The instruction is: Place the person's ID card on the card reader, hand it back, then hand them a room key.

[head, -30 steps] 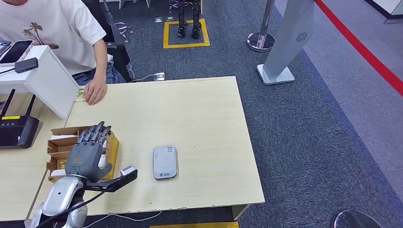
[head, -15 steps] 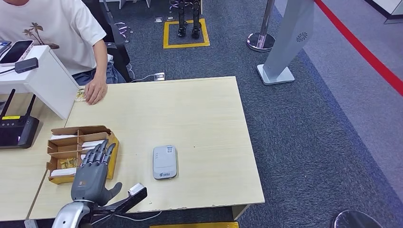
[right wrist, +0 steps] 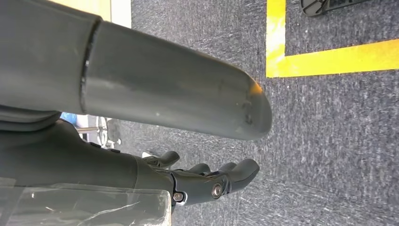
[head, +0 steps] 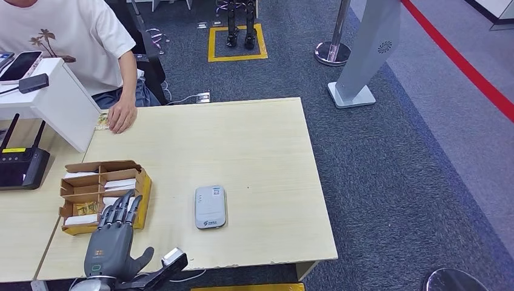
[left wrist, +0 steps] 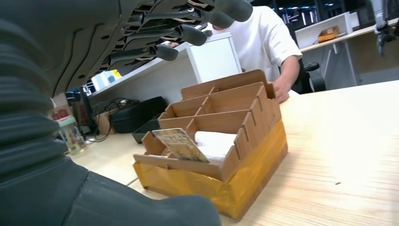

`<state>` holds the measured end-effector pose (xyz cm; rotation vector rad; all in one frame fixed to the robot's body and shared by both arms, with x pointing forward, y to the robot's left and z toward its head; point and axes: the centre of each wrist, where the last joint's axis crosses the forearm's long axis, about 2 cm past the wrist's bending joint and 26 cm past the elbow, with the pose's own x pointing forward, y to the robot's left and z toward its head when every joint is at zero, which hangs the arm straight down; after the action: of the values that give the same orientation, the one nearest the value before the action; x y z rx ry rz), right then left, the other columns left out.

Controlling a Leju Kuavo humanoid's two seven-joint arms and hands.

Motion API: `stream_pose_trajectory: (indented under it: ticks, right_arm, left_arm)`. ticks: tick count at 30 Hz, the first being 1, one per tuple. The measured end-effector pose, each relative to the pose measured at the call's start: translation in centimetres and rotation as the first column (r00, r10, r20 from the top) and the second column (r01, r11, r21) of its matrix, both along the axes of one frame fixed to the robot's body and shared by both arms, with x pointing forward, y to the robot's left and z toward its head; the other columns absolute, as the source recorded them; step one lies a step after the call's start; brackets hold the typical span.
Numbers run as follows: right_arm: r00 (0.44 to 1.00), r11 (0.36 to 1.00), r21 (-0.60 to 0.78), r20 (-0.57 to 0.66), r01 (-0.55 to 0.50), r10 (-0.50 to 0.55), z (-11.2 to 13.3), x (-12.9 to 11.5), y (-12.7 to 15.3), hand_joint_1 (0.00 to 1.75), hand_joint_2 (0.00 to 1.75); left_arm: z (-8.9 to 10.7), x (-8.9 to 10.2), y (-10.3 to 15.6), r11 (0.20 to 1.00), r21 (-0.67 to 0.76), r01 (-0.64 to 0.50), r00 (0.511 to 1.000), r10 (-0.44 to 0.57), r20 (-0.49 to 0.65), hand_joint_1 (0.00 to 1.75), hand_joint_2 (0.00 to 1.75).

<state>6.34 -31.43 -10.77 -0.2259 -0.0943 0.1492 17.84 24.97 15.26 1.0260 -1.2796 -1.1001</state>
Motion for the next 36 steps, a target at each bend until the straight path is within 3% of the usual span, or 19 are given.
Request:
stream_pose_trajectory:
  ticks: [10,24,36]
  right_arm:
    - [1.0,1.0,-0.002,0.0,-0.007,0.007,0.0,0.0,0.0,0.0,0.0]
    - [0.999,0.999,-0.003,0.006,-0.048,0.048,0.0,0.1,0.0,0.0,0.0]
    - [0.997,0.997,-0.005,0.011,-0.073,0.073,0.0,0.2,0.0,0.0,0.0]
  left_arm:
    - [0.5,-0.1,1.5,0.998,0.047,-0.046,0.999,0.045,0.022,0.0,1.75]
    - [1.3,1.3,9.5,0.945,0.147,-0.291,0.957,0.287,0.048,0.0,1.75]
    - [1.2,2.2,12.3,0.915,0.141,-0.378,0.926,0.376,0.038,0.0,1.75]
